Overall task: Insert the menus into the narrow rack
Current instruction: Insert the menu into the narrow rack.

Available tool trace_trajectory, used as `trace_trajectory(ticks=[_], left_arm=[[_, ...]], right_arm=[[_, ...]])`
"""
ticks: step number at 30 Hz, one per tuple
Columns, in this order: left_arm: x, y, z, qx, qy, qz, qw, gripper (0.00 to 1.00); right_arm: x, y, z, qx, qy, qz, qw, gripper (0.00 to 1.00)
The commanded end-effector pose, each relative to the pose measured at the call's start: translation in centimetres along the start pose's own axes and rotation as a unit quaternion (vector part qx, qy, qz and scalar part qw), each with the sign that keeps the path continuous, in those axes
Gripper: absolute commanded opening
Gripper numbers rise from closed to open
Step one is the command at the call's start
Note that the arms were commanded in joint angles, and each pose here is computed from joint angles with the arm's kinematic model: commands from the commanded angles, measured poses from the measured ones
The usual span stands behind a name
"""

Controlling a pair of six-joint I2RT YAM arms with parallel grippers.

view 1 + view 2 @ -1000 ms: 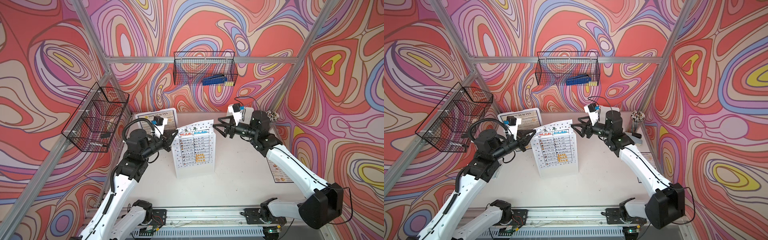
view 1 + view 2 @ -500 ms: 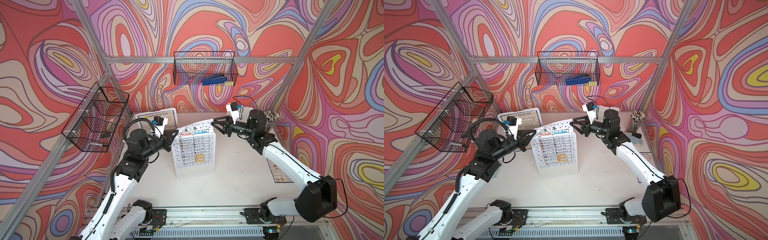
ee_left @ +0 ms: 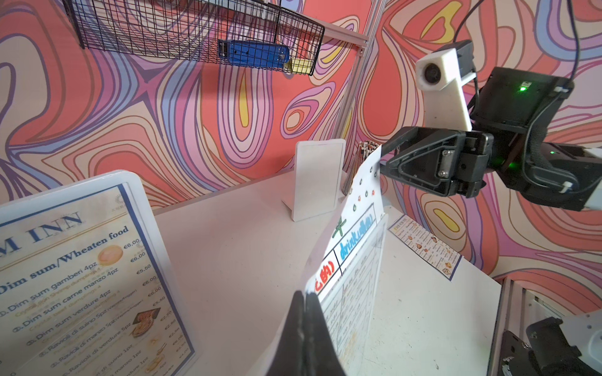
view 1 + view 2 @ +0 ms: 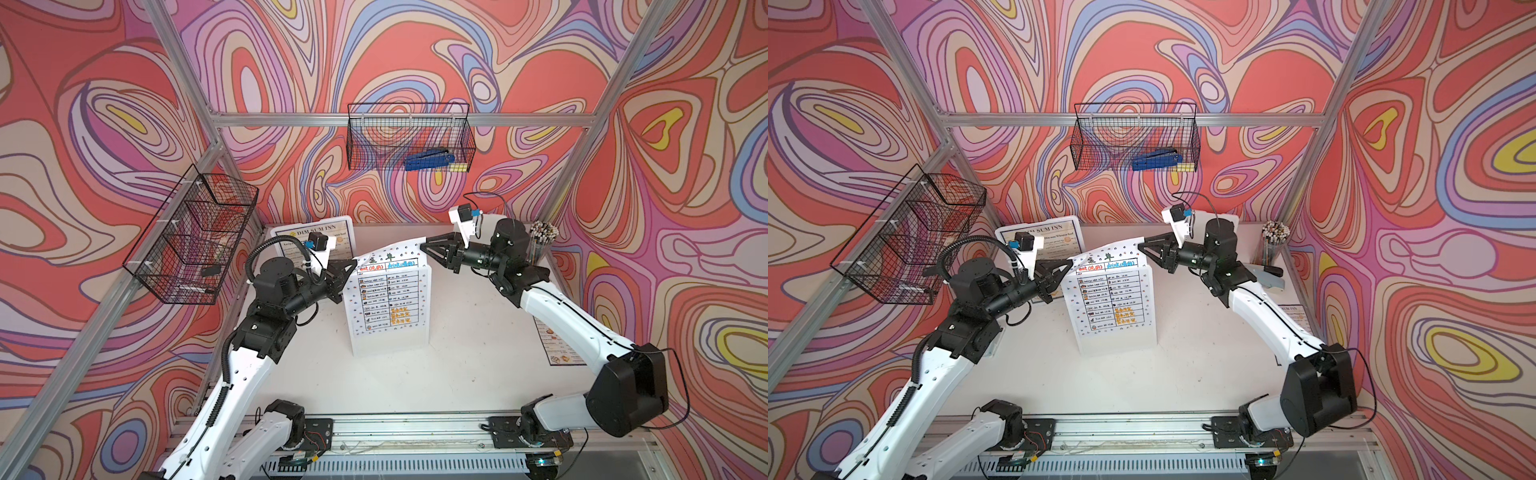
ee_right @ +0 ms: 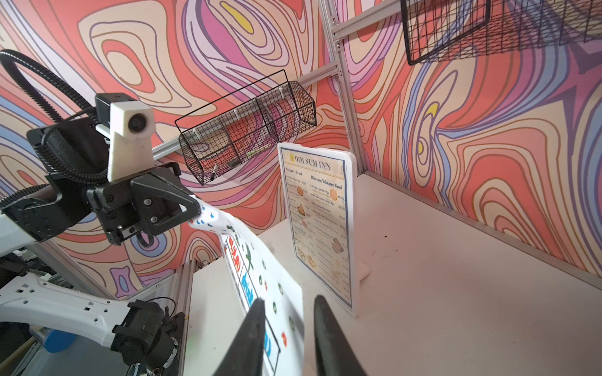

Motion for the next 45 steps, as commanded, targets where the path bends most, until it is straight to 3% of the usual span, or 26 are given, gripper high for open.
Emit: trace_trajectory(ticks=[1,3,7,20,26,35,45], left_arm=[[-0.3,0.1,-0.3,0.007,-0.002,0.004,1.0,0.0],[-0.4,0.1,-0.3,0.008,-0.003,0.004,1.0,0.0],[-0.3,0.1,-0.1,0.001,-0.004,0.005,1.0,0.0],[-0.9,-0.4,1.1,-0.031,-0.03,0.025,0.999,0.0],[-0.9,-0.9,0.7,-0.008,-0.046,0.037,0.998,0.0],[0.3,0.0,1.1,-0.034,-0.075,0.028,0.996,0.0],[1.1,0.1,1.8,-0.057,-0.065,0.025,0.996,0.0]], right_arm=[[-0.1,-0.6,0.1,-0.009,0.001,0.0,1.0,0.27],[0.0,-0.6,0.0,-0.008,0.0,0.001,1.0,0.25],[0.3,-0.6,0.1,-0.006,-0.002,0.004,1.0,0.0],[2.9,1.4,1.7,0.012,0.024,0.004,1.0,0.0],[3.8,1.6,0.9,0.034,0.028,0.01,0.999,0.0],[2.8,-0.1,-0.9,0.04,0.02,0.015,0.999,0.0],[1.9,-1.0,1.1,0.008,0.035,0.016,0.999,0.0]])
Point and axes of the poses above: each gripper's point midway between its finger pads, its own y axis back along the fingers, its own z axis along the line the jaws close on, x = y × z, the point moved 3 cm from there along y, back along the fingers, and after that the axes turned 3 degrees about -y, right-handed, at the moved point
